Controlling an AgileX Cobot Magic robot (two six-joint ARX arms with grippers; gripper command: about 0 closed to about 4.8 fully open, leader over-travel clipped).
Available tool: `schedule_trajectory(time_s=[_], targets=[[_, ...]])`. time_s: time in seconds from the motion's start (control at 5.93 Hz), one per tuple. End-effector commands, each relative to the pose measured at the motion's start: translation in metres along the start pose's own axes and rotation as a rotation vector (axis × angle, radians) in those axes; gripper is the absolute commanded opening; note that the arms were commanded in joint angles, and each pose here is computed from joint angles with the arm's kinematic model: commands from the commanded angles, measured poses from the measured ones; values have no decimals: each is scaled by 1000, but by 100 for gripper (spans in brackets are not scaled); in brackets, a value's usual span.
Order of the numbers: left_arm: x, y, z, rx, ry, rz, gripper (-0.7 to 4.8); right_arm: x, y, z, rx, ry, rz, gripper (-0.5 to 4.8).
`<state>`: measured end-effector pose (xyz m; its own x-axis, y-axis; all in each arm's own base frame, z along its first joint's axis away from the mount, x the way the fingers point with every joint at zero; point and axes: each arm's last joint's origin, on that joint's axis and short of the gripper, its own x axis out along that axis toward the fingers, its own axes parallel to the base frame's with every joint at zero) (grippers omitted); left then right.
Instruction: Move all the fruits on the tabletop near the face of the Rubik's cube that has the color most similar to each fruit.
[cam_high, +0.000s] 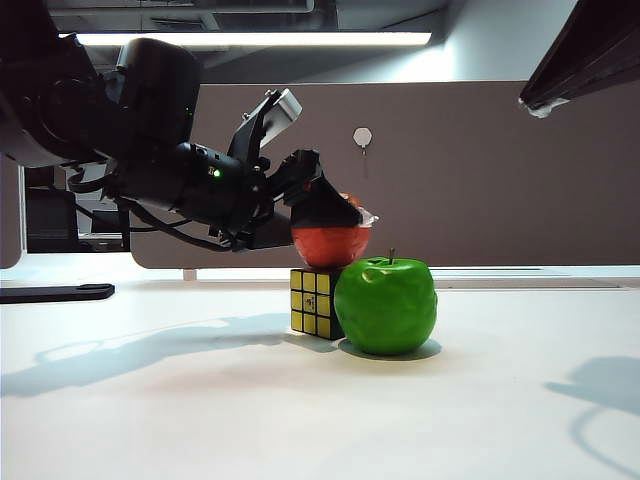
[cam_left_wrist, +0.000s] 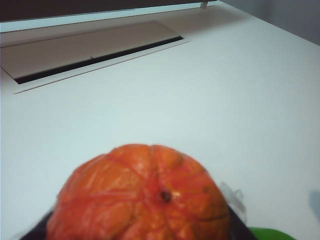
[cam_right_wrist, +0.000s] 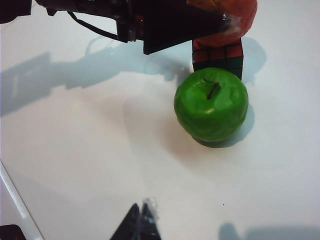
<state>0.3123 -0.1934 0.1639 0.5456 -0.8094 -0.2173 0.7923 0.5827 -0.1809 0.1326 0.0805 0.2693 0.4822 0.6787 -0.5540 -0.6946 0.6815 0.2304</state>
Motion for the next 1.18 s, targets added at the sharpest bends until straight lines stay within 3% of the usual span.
schedule_trajectory(time_s=[0.17,1.18], targets=[[1,-1,3,10,-17,-9,246,-1,0,2,-6,-13,2,-1],[1,-2,3,9,-15,-33,313,0,0,2,-5,-10,2,-1]])
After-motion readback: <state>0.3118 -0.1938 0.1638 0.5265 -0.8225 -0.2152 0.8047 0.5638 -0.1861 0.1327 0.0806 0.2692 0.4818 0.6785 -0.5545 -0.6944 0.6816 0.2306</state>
